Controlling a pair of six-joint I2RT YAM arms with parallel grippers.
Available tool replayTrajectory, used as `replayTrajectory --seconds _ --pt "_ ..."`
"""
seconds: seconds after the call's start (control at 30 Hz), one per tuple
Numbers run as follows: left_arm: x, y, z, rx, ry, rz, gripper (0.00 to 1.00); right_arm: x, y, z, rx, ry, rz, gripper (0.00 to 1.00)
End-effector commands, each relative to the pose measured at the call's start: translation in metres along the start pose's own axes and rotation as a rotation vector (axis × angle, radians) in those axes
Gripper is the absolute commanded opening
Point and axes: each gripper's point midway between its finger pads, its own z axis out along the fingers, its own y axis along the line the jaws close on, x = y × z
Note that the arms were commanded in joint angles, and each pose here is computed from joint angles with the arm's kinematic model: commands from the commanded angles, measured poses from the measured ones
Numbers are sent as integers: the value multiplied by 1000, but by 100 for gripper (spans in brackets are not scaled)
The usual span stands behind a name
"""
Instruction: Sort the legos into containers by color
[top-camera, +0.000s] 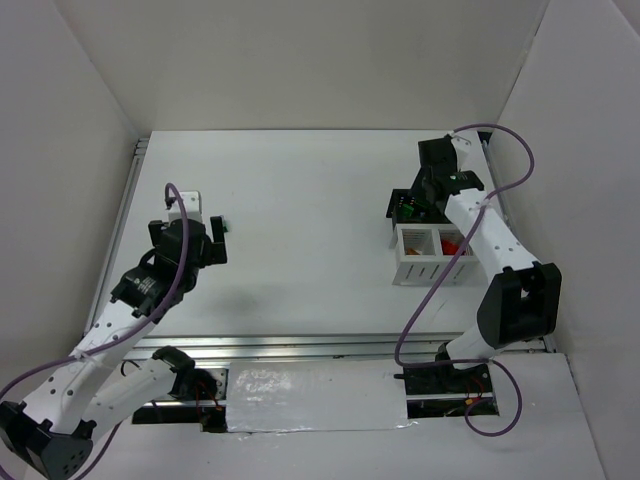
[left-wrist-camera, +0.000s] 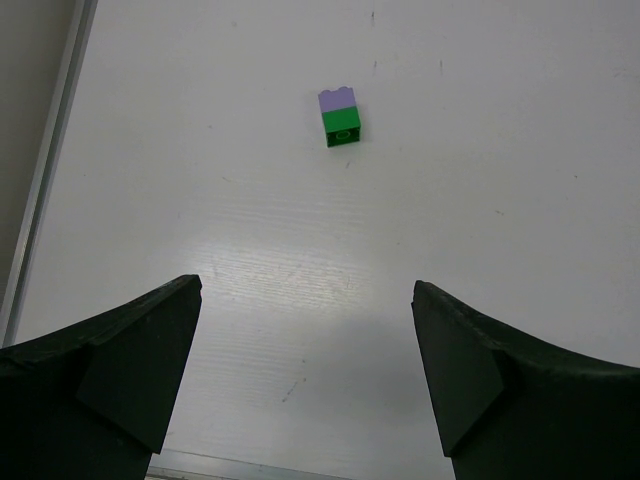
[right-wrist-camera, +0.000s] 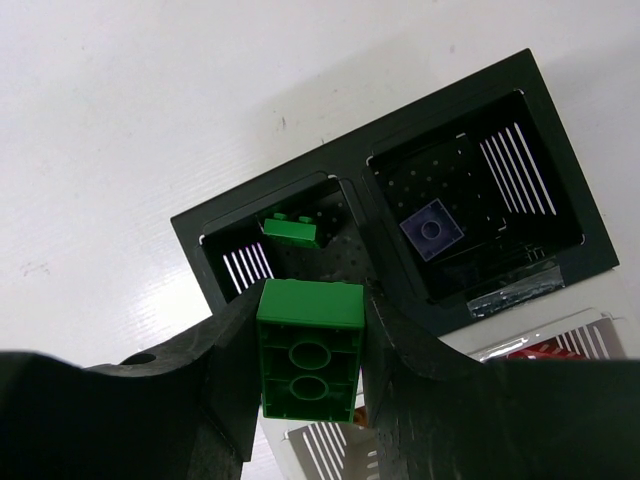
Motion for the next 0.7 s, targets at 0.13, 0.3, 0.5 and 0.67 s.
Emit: replayTrajectory --seconds 0.13,0.3,0.5,0.67 --pt "-14 1 -2 -12 -40 -42 99 -10 1 1 -29 -24 22 7" --pt "-13 -1 0 -9 -31 -33 100 -9 -1 5 -28 -14 24 11" --pt "-12 2 -1 -23 -28 -29 100 -6 -1 10 -24 4 25 39" --pt "-13 5 -2 -33 -36 -36 100 -5 -2 16 -8 19 21 55"
